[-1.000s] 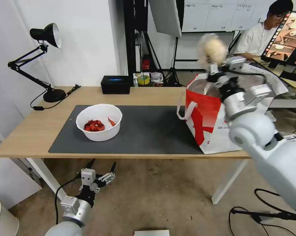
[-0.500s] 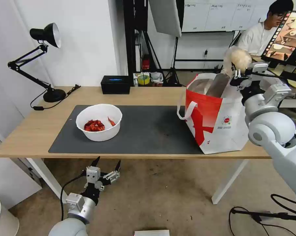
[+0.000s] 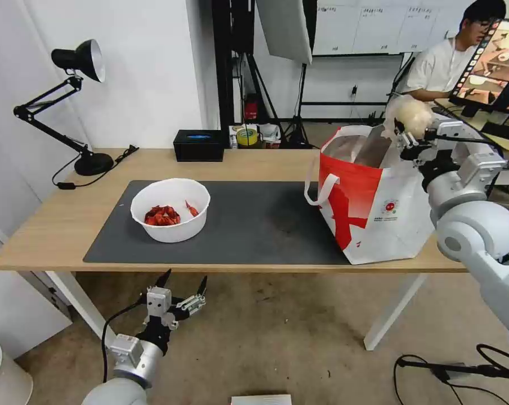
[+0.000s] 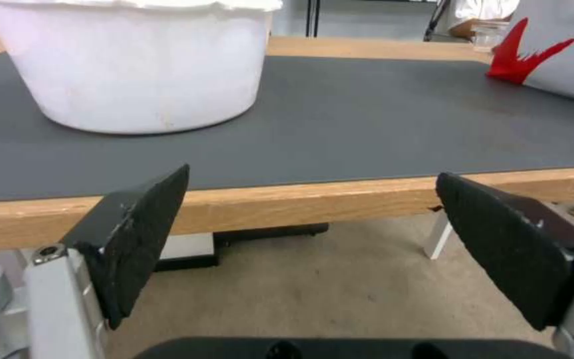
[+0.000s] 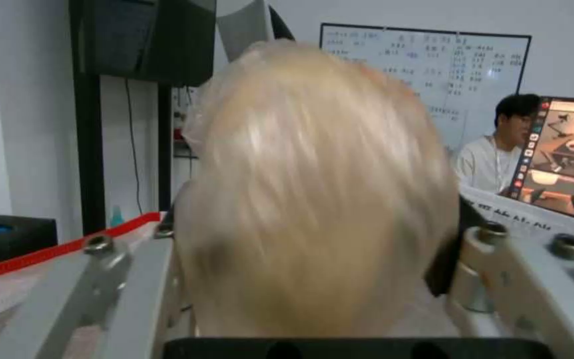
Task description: Pick up the trash from the table and place it into the takeout bag.
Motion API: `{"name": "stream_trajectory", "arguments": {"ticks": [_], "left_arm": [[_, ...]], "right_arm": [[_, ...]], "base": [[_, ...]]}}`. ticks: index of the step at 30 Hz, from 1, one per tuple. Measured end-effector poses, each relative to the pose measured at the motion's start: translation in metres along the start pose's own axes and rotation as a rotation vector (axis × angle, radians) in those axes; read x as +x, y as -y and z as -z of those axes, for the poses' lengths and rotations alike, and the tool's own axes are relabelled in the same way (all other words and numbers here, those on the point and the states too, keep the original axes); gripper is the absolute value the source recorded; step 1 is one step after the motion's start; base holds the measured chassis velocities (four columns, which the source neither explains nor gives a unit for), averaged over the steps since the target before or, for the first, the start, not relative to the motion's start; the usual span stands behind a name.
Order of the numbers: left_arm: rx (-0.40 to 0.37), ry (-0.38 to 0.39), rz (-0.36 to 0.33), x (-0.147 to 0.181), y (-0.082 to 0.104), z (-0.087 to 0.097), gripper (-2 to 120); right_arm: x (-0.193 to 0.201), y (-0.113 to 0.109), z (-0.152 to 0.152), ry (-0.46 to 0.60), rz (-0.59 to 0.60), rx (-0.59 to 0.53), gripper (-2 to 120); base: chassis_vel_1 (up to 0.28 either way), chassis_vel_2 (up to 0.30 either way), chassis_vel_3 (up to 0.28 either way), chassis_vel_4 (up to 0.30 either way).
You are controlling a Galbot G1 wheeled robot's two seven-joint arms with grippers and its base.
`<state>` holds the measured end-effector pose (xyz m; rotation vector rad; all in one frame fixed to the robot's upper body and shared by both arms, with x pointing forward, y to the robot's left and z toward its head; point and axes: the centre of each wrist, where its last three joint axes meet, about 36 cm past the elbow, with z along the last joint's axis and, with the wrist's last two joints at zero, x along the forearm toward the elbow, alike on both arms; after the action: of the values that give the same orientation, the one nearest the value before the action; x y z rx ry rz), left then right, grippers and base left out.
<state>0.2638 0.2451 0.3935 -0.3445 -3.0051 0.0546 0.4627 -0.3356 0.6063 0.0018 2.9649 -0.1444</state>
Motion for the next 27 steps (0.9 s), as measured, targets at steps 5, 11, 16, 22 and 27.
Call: {"name": "stream_trajectory", "arguments": {"ticks": [5, 11, 16, 22, 27], "left_arm": [[0.0, 0.005, -0.003, 0.001, 0.001, 0.002, 100], [-0.002, 0.006, 0.0, 0.003, 0.001, 0.003, 100], [-0.002, 0.01, -0.002, 0.004, 0.001, 0.004, 100], [-0.001, 0.013, -0.001, 0.004, 0.001, 0.005, 100], [-0.004, 0.017, 0.001, 0.003, 0.0, 0.006, 100]], "right_arm": [[0.003, 0.003, 0.001, -0.005, -0.003, 0.008, 77], [0.006, 0.004, 0.0, -0.018, -0.002, 0.01, 99], [0.007, 0.006, 0.0, -0.021, 0.005, 0.015, 100], [0.011, 0.003, 0.007, -0.014, 0.049, -0.023, 100], [0.02, -0.008, 0.022, 0.023, 0.162, -0.107, 100]], "base": [[0.0, 0.0, 0.0, 0.0], [0.0, 0.0, 0.0, 0.0], [0.0, 0.0, 0.0, 0.0], [0.0, 0.0, 0.0, 0.0], [0.0, 0.0, 0.0, 0.0]]}}
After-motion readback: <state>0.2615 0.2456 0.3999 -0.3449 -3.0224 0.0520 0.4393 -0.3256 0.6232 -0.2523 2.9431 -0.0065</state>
